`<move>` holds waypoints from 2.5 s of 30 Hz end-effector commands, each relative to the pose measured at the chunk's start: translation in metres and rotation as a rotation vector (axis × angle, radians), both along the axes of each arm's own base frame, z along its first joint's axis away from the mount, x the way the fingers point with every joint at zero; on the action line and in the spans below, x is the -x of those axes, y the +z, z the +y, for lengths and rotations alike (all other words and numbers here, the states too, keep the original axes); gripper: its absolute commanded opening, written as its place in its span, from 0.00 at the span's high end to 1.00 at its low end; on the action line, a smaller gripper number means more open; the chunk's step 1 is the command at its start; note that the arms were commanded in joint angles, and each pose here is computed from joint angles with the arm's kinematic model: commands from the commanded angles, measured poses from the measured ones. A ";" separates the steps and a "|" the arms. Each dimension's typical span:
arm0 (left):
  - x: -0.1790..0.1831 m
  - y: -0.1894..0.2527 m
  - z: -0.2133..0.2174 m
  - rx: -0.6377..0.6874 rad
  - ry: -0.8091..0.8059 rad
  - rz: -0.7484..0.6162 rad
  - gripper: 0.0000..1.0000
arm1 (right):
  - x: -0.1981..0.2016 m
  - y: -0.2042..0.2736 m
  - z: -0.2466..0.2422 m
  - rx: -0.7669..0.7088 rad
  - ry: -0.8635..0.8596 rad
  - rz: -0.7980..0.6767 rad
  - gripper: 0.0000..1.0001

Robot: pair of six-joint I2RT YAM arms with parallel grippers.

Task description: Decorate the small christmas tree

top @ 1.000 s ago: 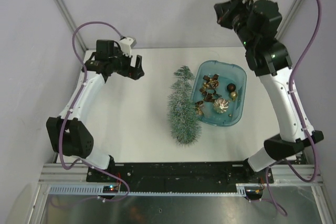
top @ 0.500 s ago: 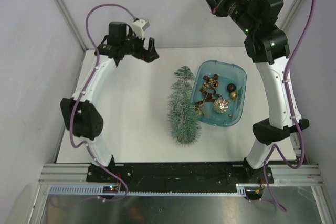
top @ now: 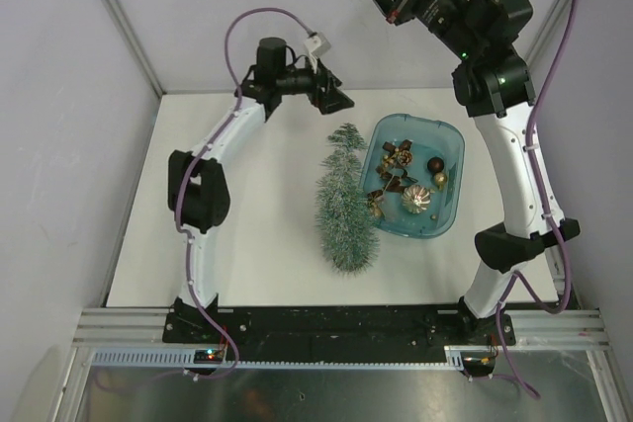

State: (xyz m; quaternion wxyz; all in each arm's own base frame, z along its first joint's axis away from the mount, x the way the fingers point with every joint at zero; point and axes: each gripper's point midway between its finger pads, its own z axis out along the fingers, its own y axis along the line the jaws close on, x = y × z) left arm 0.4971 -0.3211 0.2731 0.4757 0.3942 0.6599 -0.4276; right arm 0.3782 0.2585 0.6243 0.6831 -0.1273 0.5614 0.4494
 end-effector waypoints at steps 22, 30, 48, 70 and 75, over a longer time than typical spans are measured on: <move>0.061 0.073 -0.107 0.301 -0.330 -0.225 0.00 | 0.056 0.030 -0.002 -0.030 0.104 -0.168 1.00; 0.058 0.079 -0.120 0.328 -0.317 -0.232 0.11 | 0.073 0.036 -0.001 -0.038 0.136 -0.179 1.00; 0.052 0.123 -0.066 0.343 -0.315 -0.241 1.00 | 0.089 0.047 -0.023 -0.023 0.001 -0.225 1.00; 0.162 0.387 0.045 0.376 -0.066 -1.076 1.00 | 0.098 0.021 -0.077 -0.078 -0.218 -0.205 1.00; 0.191 0.426 0.075 0.376 0.037 -1.228 1.00 | 0.102 0.017 -0.084 -0.094 -0.234 -0.186 1.00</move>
